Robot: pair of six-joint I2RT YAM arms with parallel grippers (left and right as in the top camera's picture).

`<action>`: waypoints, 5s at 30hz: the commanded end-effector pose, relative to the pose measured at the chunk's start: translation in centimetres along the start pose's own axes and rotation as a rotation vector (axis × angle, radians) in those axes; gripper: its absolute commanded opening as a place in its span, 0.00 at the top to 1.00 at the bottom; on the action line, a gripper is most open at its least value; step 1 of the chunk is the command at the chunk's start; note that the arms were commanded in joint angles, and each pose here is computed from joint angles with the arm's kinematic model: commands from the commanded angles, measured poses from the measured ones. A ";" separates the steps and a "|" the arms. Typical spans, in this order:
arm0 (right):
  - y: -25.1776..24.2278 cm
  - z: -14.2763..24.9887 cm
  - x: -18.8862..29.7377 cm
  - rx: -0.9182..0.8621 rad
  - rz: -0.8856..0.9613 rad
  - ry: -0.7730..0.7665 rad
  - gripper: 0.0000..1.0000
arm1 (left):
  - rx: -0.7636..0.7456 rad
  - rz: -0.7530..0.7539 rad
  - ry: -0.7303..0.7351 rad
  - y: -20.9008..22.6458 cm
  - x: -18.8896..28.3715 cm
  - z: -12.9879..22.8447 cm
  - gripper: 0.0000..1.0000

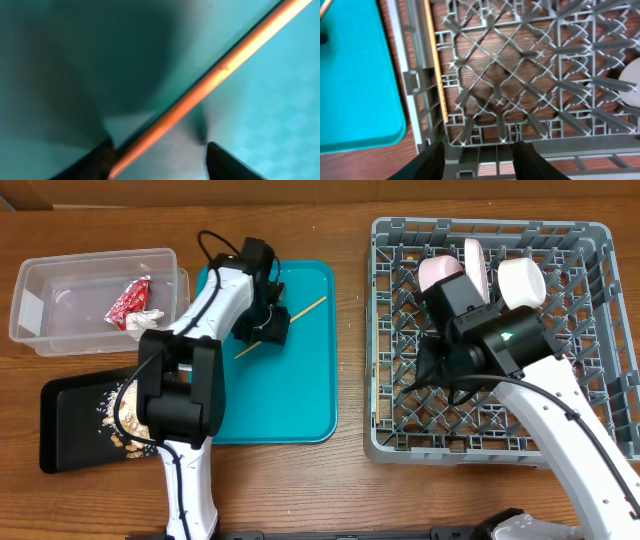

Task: Sort waste into correct bins and load items into the dishwasher

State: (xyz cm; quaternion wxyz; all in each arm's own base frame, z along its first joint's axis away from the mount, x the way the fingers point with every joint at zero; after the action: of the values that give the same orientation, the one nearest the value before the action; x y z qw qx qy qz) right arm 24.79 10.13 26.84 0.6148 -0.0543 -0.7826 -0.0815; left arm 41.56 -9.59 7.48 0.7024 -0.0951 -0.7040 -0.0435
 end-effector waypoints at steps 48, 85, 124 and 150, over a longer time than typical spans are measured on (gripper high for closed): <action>-14.2 -1.4 4.3 -0.330 0.135 -0.114 0.48 | 0.134 0.533 -0.046 -22.6 12.1 3.4 0.96; -14.0 -1.3 4.2 -0.329 0.114 -0.107 0.49 | 0.025 0.285 -0.075 -20.8 7.0 4.4 0.03; -14.0 -1.4 4.2 -0.310 0.118 -0.107 0.51 | -0.120 0.508 0.188 -21.2 7.4 5.2 0.96; -14.0 -1.4 4.2 -0.310 0.117 -0.110 0.51 | 0.362 -0.211 -0.062 5.0 11.3 -0.7 0.63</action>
State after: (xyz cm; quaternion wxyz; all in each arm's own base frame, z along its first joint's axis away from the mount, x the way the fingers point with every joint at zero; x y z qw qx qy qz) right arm 22.53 -3.86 29.84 0.5699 -0.1979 -0.7809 -0.1617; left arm 42.38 -6.55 19.14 0.6807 0.0692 -0.7290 0.0193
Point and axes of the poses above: each gripper's point midway between its finger pads, its own x axis back along the fingers, its own y axis along the line the jaws close on, z = x × y, the point moved 7 cm from there along x, back along the fingers, and after that the axes turned 1 degree about -x, right-handed, at the moved point
